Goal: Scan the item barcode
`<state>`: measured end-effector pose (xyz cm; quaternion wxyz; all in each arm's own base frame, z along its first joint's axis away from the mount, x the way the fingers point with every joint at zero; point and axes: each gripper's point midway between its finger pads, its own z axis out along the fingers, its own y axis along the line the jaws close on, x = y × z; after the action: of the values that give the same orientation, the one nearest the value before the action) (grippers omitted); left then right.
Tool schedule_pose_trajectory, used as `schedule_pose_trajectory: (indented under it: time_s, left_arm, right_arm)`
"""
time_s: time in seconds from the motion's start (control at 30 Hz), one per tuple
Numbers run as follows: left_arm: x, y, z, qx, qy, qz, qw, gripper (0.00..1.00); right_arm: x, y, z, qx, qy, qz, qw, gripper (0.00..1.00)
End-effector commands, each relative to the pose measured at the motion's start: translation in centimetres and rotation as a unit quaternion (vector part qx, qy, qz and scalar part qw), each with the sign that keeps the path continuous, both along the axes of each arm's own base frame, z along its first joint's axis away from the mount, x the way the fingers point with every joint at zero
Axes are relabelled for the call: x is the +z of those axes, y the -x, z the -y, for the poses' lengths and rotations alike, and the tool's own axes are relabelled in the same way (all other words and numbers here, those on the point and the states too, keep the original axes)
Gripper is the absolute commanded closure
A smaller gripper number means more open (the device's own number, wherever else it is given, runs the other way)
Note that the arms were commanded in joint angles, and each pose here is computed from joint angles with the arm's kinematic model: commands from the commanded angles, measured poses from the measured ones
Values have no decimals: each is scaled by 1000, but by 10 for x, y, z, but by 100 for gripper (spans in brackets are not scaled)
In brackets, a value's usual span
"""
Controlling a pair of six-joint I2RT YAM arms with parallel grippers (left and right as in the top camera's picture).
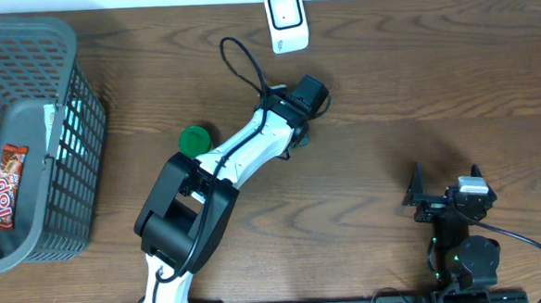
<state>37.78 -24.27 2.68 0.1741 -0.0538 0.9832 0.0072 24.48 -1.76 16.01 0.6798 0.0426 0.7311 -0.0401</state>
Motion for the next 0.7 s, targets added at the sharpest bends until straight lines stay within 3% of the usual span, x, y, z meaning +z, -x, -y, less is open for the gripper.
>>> schedule_pose_trajectory:
  time_s: [0.0,0.07,0.17,0.27,0.37,0.5,0.53,0.6,0.67]
  left_arm:
    - [-10,13,13,-120,4,-40,992,44]
    - [-12,19,16,-93,25,-55,994,44]
    - [-15,33,6,54,49,-86,994,44]
    - [-18,57,-1,230,72,-135,961,44]
    - [-18,69,9,335,111,-169,920,43]
    - [-14,61,37,414,188,-186,871,31]
    - [-13,58,43,425,205,-187,861,25]
    - [-9,46,56,436,242,-181,848,3]
    - [-2,31,68,422,279,-165,847,2]
  right_arm:
    - [-2,0,-2,4,6,-3,1000,1]
    - [-2,0,-2,4,6,-3,1000,1]
    - [-2,0,-2,4,6,-3,1000,1]
    - [-2,0,-2,4,6,-3,1000,1]
    - [-2,0,-2,4,6,-3,1000,1]
    - [-2,0,-2,4,6,-3,1000,1]
    - [-2,0,-2,4,6,-3,1000,1]
    - [-2,0,-2,4,6,-3,1000,1]
    - [-2,0,-2,4,6,-3,1000,1]
